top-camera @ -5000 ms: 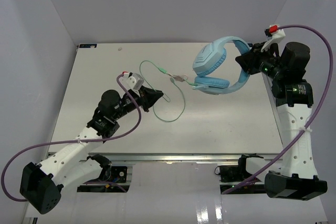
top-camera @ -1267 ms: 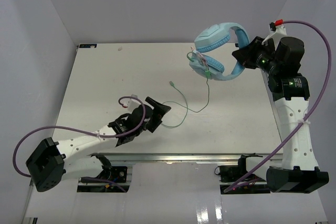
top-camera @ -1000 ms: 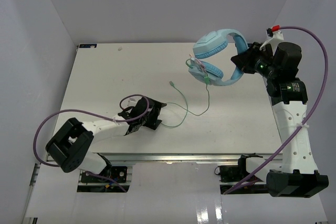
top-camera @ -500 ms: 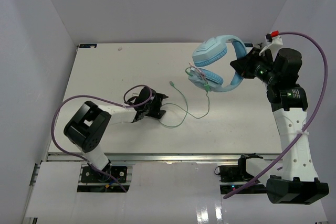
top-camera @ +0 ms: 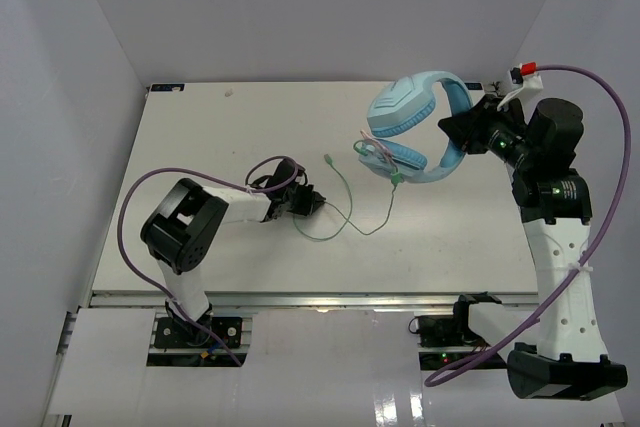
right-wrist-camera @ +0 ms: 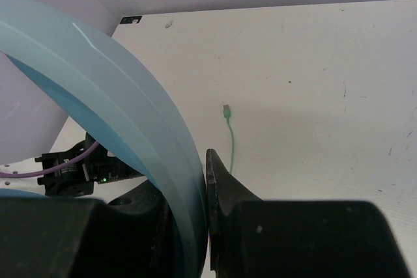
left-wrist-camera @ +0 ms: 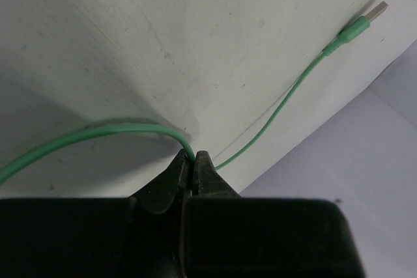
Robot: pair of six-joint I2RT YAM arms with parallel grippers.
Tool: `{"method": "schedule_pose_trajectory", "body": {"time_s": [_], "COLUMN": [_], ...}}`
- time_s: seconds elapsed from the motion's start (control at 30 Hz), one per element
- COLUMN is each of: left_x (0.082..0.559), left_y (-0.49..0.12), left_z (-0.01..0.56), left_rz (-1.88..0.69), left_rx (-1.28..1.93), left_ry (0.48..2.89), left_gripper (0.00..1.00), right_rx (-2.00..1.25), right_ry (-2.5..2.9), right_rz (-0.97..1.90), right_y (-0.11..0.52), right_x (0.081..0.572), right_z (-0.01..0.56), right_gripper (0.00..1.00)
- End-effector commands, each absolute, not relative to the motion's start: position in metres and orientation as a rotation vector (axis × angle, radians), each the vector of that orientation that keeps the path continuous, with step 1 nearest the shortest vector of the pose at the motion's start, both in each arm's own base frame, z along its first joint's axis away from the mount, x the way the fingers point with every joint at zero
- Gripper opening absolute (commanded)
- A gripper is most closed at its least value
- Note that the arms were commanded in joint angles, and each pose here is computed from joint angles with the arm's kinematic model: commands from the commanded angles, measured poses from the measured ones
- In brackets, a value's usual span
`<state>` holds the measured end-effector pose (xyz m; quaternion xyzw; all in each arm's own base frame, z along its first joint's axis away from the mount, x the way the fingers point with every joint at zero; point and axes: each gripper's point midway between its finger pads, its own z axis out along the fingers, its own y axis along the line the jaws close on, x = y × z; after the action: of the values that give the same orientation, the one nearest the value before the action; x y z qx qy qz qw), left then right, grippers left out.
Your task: Wrap the headphones
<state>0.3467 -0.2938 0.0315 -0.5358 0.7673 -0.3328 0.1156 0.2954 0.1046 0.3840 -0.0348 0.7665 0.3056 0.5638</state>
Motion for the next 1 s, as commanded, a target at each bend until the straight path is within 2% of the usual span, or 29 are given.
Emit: {"method": "schedule_pose_trajectory", "body": {"time_s": [0.0, 0.23, 0.47, 0.6, 0.63, 0.7, 0.77, 0.83, 0.97], "left_x": [0.356, 0.382, 0.464, 0.509, 0.514, 0.525, 0.526, 0.523, 0.514], "left_y": [-0.293, -0.26, -0.21, -0.223, -0.233, -0.249, -0.269, -0.287, -0.313], "left_z": [0.044, 0.068, 0.163, 0.249, 0.245, 0.286, 0.285, 0.312, 0.331], "left_rz": [-1.051, -1.1, -1.092, -1.17, -1.203, -1.298, -1.356, -1.402, -1.443], "left_rx": [-1.563, -1.424, -1.082, -0.863, -0.812, -0.714, -0.664, -0.566, -0.454], "left_ry": [2.226, 2.158, 2.125, 2.077, 2.121, 2.099, 2.147, 2.112, 2.095], "left_gripper": [0.02, 0.0, 0.0, 0.0, 0.0, 0.0, 0.0, 0.0, 0.0], "right_rx": [-0.146, -0.195, -0.589, -0.701, -0.721, -0.741, -0.763, -0.771, -0.77], "right_ry": [1.628, 1.603, 1.608, 1.631, 1.635, 1.645, 1.658, 1.674, 1.731], "right_rz": [0.733, 0.725, 0.746, 0.773, 0.764, 0.751, 0.729, 0.71, 0.607], "right_y": [0.109, 0.111, 0.134, 0.143, 0.144, 0.147, 0.151, 0.151, 0.151], "right_x": [0.28, 0.267, 0.227, 0.213, 0.211, 0.211, 0.211, 0.215, 0.233], "right_z": [0.439, 0.446, 0.403, 0.371, 0.364, 0.357, 0.349, 0.342, 0.323], "right_gripper": [0.08, 0.08, 0.08, 0.08, 0.08, 0.08, 0.08, 0.08, 0.08]}}
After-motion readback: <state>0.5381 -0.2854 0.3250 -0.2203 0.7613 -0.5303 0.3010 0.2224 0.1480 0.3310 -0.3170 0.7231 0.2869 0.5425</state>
